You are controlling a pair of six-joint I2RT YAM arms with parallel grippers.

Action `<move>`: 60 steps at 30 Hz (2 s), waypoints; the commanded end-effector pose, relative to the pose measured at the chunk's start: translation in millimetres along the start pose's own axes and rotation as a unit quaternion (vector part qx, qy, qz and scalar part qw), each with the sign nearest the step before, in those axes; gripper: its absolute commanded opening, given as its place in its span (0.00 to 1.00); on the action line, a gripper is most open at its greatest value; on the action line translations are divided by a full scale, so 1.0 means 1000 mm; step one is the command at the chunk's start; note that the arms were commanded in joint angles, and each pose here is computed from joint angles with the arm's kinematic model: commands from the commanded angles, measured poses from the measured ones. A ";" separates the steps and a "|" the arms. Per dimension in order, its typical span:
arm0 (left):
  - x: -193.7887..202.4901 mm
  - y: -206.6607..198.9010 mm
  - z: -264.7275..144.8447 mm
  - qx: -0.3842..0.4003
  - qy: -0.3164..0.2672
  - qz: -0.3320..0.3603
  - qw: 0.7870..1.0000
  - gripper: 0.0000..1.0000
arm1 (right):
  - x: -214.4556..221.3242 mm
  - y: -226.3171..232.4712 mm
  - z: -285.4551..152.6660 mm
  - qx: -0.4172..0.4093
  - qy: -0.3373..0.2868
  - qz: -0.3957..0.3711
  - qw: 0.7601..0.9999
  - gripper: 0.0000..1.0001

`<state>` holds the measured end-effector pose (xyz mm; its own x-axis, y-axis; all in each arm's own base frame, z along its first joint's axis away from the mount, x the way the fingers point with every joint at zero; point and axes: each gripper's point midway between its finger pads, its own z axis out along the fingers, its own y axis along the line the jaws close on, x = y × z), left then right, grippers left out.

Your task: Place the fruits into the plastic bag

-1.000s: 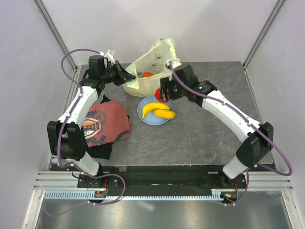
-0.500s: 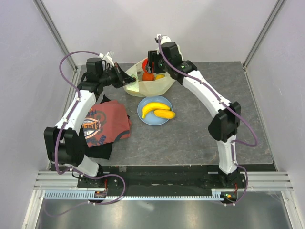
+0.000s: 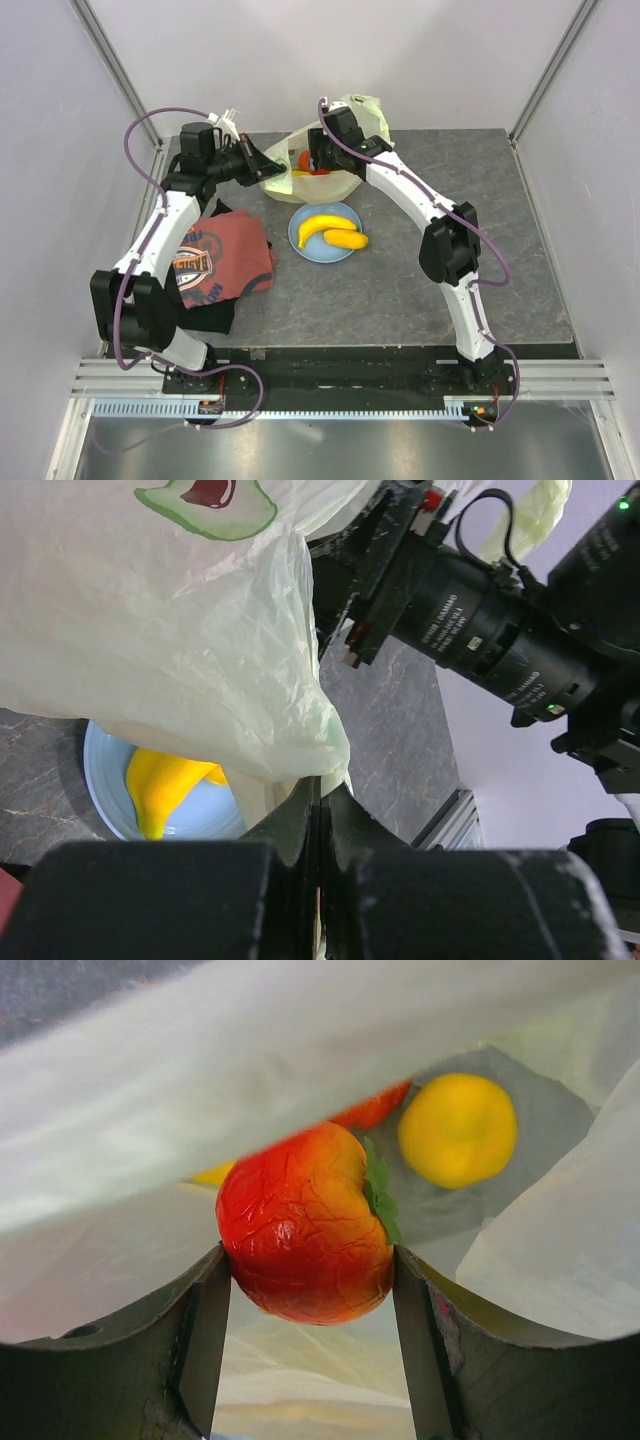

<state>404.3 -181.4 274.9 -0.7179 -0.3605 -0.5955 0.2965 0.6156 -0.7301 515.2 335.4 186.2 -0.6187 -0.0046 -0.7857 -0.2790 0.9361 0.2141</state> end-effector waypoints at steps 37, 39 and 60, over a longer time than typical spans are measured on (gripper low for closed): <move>-0.001 -0.010 -0.002 0.021 -0.005 0.007 1.000 0.01 | -0.097 0.050 -0.113 -0.118 -0.186 -0.017 0.975 0.98; -0.001 -0.009 -0.001 0.020 -0.005 0.005 1.000 0.02 | -0.086 0.061 -0.133 -0.148 -0.185 -0.039 0.971 0.98; 0.002 -0.005 0.002 0.016 0.002 -0.004 1.000 0.02 | 0.132 -0.015 -0.137 -0.062 0.076 -0.164 0.982 0.98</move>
<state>404.4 -182.6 270.4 -0.7254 -0.3637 -0.5844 0.2901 0.6083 -0.7388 334.3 283.9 169.5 -0.6127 -0.2392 -0.7532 -0.5073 0.8499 0.1427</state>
